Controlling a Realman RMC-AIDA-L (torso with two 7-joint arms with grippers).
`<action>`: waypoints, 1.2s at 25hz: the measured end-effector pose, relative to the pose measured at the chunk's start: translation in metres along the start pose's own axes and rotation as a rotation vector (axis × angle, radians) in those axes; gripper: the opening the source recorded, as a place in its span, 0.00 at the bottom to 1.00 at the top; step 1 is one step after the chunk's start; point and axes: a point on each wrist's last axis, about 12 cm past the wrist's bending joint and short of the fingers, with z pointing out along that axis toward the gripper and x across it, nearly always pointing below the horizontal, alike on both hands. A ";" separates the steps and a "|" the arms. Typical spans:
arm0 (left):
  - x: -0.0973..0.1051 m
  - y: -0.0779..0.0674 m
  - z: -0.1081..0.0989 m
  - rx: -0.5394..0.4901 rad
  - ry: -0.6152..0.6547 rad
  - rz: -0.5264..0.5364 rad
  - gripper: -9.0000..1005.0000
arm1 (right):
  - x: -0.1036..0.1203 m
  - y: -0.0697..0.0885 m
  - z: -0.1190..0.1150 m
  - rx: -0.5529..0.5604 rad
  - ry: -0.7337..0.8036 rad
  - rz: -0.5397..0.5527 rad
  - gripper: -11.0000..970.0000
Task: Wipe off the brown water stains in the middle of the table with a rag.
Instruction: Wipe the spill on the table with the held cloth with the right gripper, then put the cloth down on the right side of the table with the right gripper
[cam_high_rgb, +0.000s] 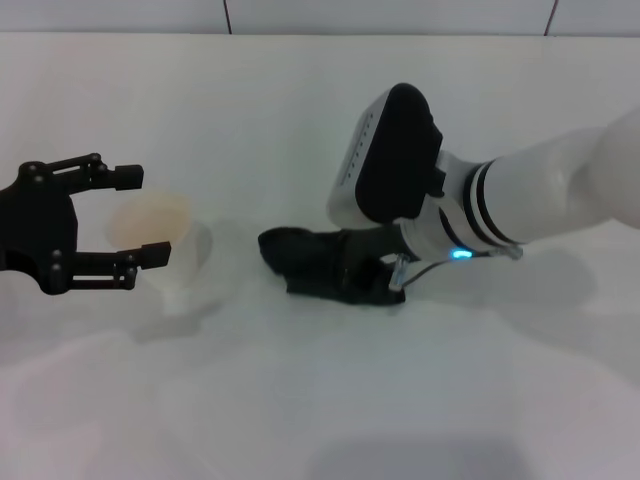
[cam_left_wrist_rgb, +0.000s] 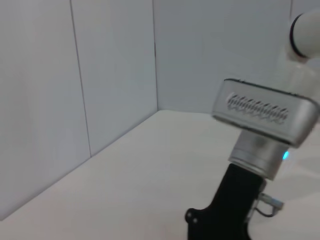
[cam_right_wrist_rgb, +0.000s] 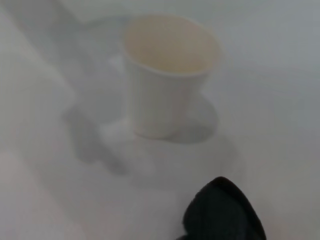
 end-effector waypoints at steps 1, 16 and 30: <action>0.000 0.000 0.000 0.000 -0.001 0.000 0.88 | 0.000 -0.003 0.001 0.010 0.001 0.003 0.12; 0.001 -0.002 0.002 0.002 -0.009 -0.007 0.88 | 0.009 -0.044 -0.006 0.150 -0.027 0.083 0.14; 0.002 -0.003 0.004 0.004 -0.014 -0.014 0.88 | 0.039 -0.035 -0.030 0.171 -0.073 0.178 0.16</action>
